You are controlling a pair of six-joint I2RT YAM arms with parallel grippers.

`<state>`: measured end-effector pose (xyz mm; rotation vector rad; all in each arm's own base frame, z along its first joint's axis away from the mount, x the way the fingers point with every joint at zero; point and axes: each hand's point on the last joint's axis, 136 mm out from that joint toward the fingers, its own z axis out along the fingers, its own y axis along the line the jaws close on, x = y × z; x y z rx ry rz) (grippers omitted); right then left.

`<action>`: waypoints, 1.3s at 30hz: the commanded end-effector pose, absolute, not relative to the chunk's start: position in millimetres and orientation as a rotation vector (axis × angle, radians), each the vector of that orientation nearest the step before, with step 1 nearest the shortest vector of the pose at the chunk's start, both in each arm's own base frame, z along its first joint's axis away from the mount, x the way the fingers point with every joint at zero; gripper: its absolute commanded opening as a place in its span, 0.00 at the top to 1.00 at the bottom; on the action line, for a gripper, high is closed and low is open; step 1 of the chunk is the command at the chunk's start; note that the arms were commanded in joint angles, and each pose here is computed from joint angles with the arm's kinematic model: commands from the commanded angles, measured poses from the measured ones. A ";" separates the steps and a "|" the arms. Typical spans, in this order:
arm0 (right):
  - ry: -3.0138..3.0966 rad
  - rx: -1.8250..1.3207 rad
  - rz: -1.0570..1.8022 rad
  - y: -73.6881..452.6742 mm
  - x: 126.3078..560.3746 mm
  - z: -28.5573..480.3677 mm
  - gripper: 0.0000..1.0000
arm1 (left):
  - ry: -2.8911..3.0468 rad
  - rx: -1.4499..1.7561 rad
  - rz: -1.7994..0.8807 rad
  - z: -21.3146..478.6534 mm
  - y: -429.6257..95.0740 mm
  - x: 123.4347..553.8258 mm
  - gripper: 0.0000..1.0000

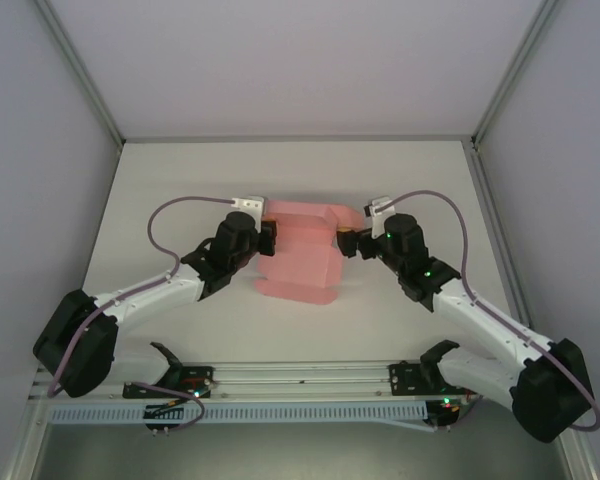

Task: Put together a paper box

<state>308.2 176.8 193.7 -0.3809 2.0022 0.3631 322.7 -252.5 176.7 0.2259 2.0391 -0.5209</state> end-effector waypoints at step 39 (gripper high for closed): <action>1.932 -0.340 0.643 155.9 292.3 245.6 0.03 | 2.084 0.283 -0.690 174.2 -226.8 319.9 1.00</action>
